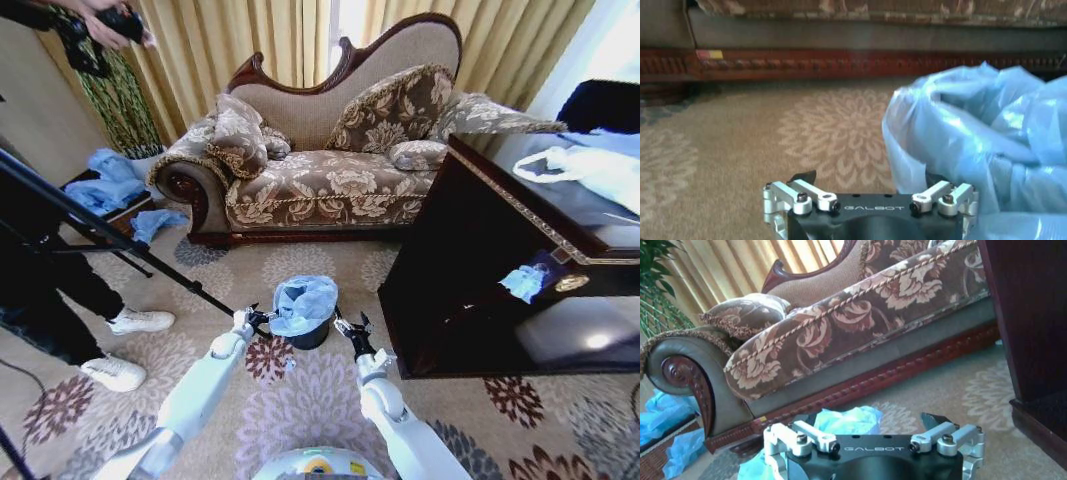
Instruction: Place a garbage bag over the trash bin.
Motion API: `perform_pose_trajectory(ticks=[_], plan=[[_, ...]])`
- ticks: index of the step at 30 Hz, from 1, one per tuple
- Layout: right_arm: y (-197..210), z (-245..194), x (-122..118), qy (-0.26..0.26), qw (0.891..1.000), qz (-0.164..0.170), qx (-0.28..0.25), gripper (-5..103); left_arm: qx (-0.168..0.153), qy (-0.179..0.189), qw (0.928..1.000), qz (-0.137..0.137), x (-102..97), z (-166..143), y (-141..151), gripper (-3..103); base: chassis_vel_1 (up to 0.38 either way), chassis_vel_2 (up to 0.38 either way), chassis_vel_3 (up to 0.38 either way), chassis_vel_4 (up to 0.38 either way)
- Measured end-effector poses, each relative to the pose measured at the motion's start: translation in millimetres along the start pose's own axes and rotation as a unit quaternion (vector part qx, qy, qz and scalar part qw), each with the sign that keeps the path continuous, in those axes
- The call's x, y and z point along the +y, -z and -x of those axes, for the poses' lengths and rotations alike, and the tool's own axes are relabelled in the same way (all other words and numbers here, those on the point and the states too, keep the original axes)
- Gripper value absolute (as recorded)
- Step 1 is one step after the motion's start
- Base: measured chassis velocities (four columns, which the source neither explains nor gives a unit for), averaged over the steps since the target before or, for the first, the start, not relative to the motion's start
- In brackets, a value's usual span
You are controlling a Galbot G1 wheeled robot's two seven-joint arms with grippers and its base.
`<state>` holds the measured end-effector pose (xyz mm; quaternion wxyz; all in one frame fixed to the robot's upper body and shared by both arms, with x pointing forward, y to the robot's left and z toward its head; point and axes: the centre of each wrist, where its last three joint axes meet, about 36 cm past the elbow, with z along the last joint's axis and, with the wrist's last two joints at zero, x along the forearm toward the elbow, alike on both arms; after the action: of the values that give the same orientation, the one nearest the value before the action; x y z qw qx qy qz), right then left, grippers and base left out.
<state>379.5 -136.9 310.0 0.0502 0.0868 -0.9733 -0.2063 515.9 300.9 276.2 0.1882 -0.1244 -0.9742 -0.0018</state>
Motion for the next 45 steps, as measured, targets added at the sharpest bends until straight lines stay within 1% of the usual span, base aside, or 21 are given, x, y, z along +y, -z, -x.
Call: perform_pose_trajectory(ticks=[5, 11, 14, 17, 18, 21, 22, 25, 26, 28, 30, 31, 34, 35, 38, 39, 41, 42, 43, 44, 45], plan=[[-0.7, 0.2, -1.5, -0.001, 1.0, -0.001, 0.001, 100, -0.015, 0.003, 0.9999, -0.005, 1.7, -12.4, 4.2, 100, 0.0, 0.0, 0.0, 0.0], [-1.7, 0.3, -1.8, -0.001, 1.0, 0.0, 0.002, 100, -0.022, 0.002, 0.9997, -0.008, -1.0, -24.2, 4.6, 100, 0.0, 0.0, 0.0, 0.0], [-0.4, 0.1, -2.2, 0.0, 1.0, -0.001, 0.001, 100, -0.027, 0.006, 0.9996, -0.01, -1.2, -29.9, 11.7, 100, 0.0, 0.0, 0.0, 0.0], [3.3, -0.6, -1.5, 0.001, 1.0, -0.001, -0.002, 100, -0.029, 0.012, 0.9994, -0.013, -0.4, -42.0, 35.5, 100, 0.0, 0.0, 0.0, 0.0], [3.3, -0.6, -1.5, 0.001, 1.0, -0.001, -0.002, 100, -0.029, 0.012, 0.9994, -0.013, -0.4, -42.0, 35.5, 100, 0.0, 0.0, 0.0, 0.0], [7.5, -1.1, 1.2, 0.004, 1.0, -0.001, -0.005, 100, -0.031, 0.025, 0.9989, -0.025, -1.0, -62.2, 66.4, 100, 0.0, 0.0, 0.0, 0.0], [7.5, -1.1, 1.2, 0.004, 1.0, -0.001, -0.005, 100, -0.031, 0.025, 0.9989, -0.025, -1.0, -62.2, 66.4, 100, 0.0, 0.0, 0.0, 0.0], [16.0, 0.7, 4.3, 0.006, 1.0, -0.004, -0.009, 100, -0.044, 0.04, 0.9973, -0.044, 0.4, -84.7, 86.4, 100, 0.0, 0.0, 0.0, 0.0], [16.0, 0.7, 4.3, 0.006, 1.0, -0.004, -0.009, 100, -0.044, 0.04, 0.9973, -0.044, 0.4, -84.7, 86.4, 100, 0.0, 0.0, 0.0, 0.0], [22.5, 6.4, 6.6, 0.009, 1.0, -0.006, -0.008, 100, -0.052, 0.054, 0.9952, -0.062, -0.3, -97.3, 92.7, 100, 0.0, 0.0, 0.0, 0.0], [24.3, 14.9, 12.7, 0.02, 1.0, -0.01, -0.003, 100, -0.058, 0.078, 0.9916, -0.086, -1.2, -111.6, 99.1, 100, 0.0, 0.0, 0.0, 0.0], [24.3, 14.9, 12.7, 0.02, 1.0, -0.01, -0.003, 100, -0.058, 0.078, 0.9916, -0.086, -1.2, -111.6, 99.1, 100, 0.0, 0.0, 0.0, 0.0], [20.9, 25.6, 27.0, 0.034, 0.999, -0.013, 0.015, 102, -0.059, 0.122, 0.985, -0.107, -10.5, -132.4, 109.8, 100, 0.0, 0.0, 0.0, 0.0], [20.9, 25.6, 27.0, 0.034, 0.999, -0.013, 0.015, 102, -0.059, 0.122, 0.985, -0.107, -10.5, -132.4, 109.8, 100, 0.0, 0.0, 0.0, 0.0], [22.9, 31.1, 53.9, 0.049, 0.998, -0.007, 0.04, 91, -0.047, 0.166, 0.9771, -0.124, -23.5, -153.0, 124.4, 100, 0.0, 0.0, 0.0, 0.0], [22.9, 31.1, 53.9, 0.049, 0.998, -0.007, 0.04, 91, -0.047, 0.166, 0.9771, -0.124, -23.5, -153.0, 124.4, 100, 0.0, 0.0, 0.0, 0.0], [26.4, 40.7, 70.7, 0.067, 0.996, -0.009, 0.05, 84, -0.049, 0.178, 0.9748, -0.126, -26.0, -167.8, 131.9, 100, 0.0, 0.0, 0.0, 0.0], [28.3, 48.9, 76.8, 0.073, 0.996, -0.013, 0.051, 84, -0.051, 0.179, 0.9746, -0.124, -25.5, -173.9, 133.9, 100, 0.0, 0.0, 0.0, 0.0], [29.9, 58.7, 82.9, 0.079, 0.995, -0.017, 0.052, 80, -0.053, 0.182, 0.9743, -0.122, -24.2, -180.2, 135.6, 100, 0.0, 0.0, 0.0, 0.0], [29.9, 58.7, 82.9, 0.079, 0.995, -0.017, 0.052, 80, -0.053, 0.182, 0.9743, -0.122, -24.2, -180.2, 135.6, 100, 0.0, 0.0, 0.0, 0.0], [31.8, 68.3, 88.2, 0.084, 0.995, -0.022, 0.051, 76, -0.055, 0.183, 0.974, -0.122, -22.7, -186.8, 136.9, 100, 0.0, 0.0, 0.0, 0.0]])
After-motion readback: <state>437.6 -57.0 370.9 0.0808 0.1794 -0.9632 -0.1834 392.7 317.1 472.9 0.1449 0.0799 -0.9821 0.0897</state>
